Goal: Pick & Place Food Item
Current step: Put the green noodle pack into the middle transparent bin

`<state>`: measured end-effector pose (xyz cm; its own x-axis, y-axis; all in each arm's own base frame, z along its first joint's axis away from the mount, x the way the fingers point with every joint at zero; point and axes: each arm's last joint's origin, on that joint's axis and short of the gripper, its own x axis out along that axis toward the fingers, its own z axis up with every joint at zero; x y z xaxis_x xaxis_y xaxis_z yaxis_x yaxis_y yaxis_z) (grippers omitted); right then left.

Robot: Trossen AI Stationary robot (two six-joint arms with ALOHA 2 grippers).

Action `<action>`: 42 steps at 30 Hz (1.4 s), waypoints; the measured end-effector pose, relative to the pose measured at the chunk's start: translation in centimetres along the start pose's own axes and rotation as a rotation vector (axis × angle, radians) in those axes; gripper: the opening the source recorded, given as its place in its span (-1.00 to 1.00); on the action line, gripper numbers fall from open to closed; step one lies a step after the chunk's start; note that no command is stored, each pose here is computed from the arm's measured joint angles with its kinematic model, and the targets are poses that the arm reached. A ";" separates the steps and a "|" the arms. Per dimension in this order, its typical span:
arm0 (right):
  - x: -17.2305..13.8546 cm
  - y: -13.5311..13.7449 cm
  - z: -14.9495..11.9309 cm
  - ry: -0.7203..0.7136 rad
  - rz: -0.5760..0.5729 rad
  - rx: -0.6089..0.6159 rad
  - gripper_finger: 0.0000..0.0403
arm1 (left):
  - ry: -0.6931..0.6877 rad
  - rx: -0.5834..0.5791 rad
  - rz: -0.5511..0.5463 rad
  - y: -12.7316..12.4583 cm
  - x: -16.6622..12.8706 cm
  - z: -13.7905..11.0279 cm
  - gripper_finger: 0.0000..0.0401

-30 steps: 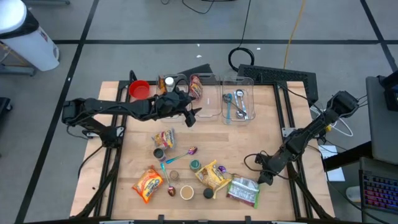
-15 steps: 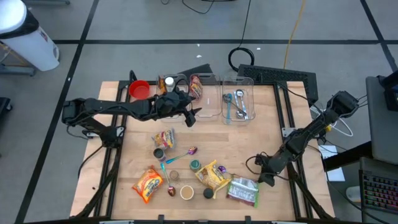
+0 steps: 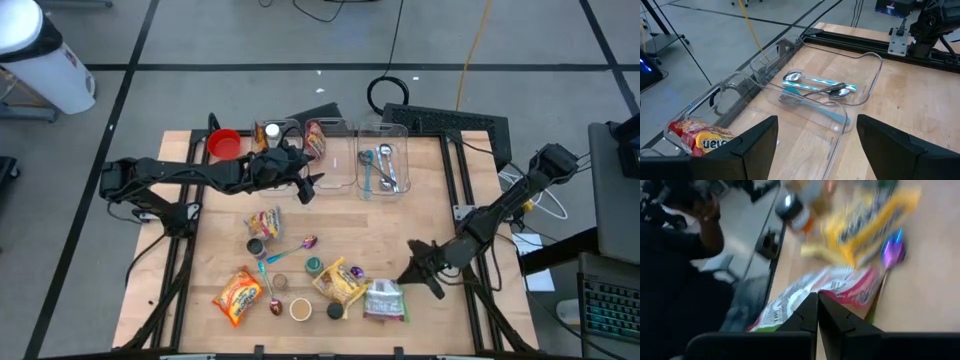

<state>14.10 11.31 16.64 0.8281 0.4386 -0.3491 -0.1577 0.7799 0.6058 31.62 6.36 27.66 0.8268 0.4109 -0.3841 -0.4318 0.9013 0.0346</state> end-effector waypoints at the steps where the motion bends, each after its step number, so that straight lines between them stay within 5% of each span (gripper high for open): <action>1: -0.2 0.1 0.3 -0.038 -0.011 -0.046 -1.00 | 0.000 -0.002 0.000 0.0 0.0 0.0 0.36; 11: -1.9 1.6 3.5 -0.422 -0.077 -0.537 -1.00 | -0.048 -0.028 -0.009 -0.1 0.0 0.5 0.36; 16: -2.4 1.3 5.0 -0.531 -0.145 -0.666 -1.00 | -0.143 -0.086 -0.109 -0.4 -0.1 1.5 0.36; 27: -2.8 -1.7 8.6 -0.691 -0.330 -0.692 -1.00 | -0.246 -0.160 -0.249 -1.6 -0.7 2.6 0.36; 34: -2.5 -3.8 10.1 -0.756 -0.457 -0.667 -1.00 | -0.262 -0.109 -0.309 -3.7 -1.4 2.5 0.36; 42: -0.9 -5.0 11.9 -0.776 -0.543 -0.660 -1.00 | -0.311 -0.075 -0.279 -6.2 -1.7 2.2 0.36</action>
<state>20.56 1.66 22.46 0.9449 -0.2401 0.2225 0.2594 0.9638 -0.0615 33.65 0.39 30.18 0.9802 0.1843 -0.0721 -0.1912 0.9761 -0.1031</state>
